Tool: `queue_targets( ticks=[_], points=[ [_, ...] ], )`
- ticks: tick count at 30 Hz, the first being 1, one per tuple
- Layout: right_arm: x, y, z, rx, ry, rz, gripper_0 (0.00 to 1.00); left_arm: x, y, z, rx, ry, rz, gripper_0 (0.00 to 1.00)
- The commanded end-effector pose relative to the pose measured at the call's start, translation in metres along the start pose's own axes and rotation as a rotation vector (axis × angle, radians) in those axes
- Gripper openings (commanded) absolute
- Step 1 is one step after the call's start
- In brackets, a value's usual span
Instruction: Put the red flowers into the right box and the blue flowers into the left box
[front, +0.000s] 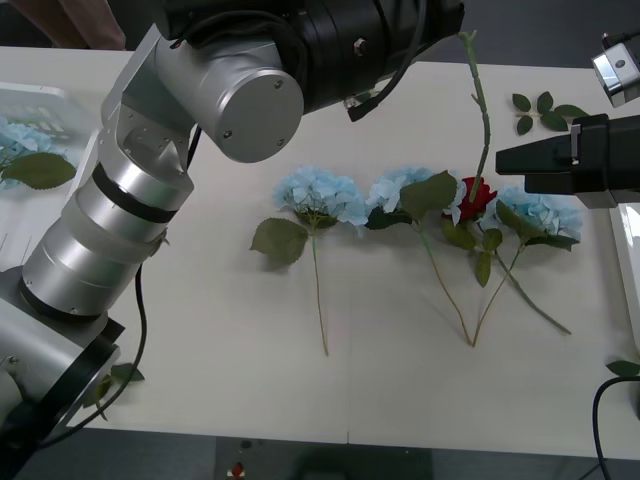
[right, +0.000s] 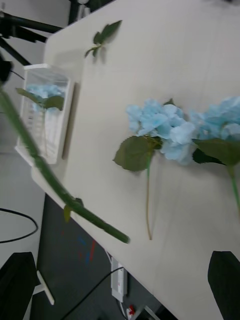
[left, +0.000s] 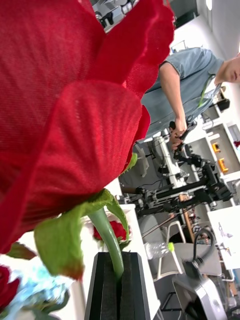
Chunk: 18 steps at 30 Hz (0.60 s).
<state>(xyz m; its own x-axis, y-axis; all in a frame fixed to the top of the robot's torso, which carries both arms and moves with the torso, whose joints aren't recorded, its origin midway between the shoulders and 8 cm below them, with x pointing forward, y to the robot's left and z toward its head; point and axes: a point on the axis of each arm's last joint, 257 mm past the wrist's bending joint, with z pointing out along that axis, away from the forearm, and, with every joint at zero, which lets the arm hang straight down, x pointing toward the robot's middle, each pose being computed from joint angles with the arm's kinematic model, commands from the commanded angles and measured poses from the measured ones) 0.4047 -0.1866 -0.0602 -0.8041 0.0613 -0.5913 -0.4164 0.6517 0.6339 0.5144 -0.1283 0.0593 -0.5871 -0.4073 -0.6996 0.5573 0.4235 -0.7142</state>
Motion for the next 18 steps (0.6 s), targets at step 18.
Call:
queue_targets(
  ticks=[18],
  points=[
    [-0.059,0.064,-0.012,-0.254,-0.114,-0.226,1.0,-0.01,-0.05,0.015,0.095,-0.04,-0.041,0.0]
  ],
)
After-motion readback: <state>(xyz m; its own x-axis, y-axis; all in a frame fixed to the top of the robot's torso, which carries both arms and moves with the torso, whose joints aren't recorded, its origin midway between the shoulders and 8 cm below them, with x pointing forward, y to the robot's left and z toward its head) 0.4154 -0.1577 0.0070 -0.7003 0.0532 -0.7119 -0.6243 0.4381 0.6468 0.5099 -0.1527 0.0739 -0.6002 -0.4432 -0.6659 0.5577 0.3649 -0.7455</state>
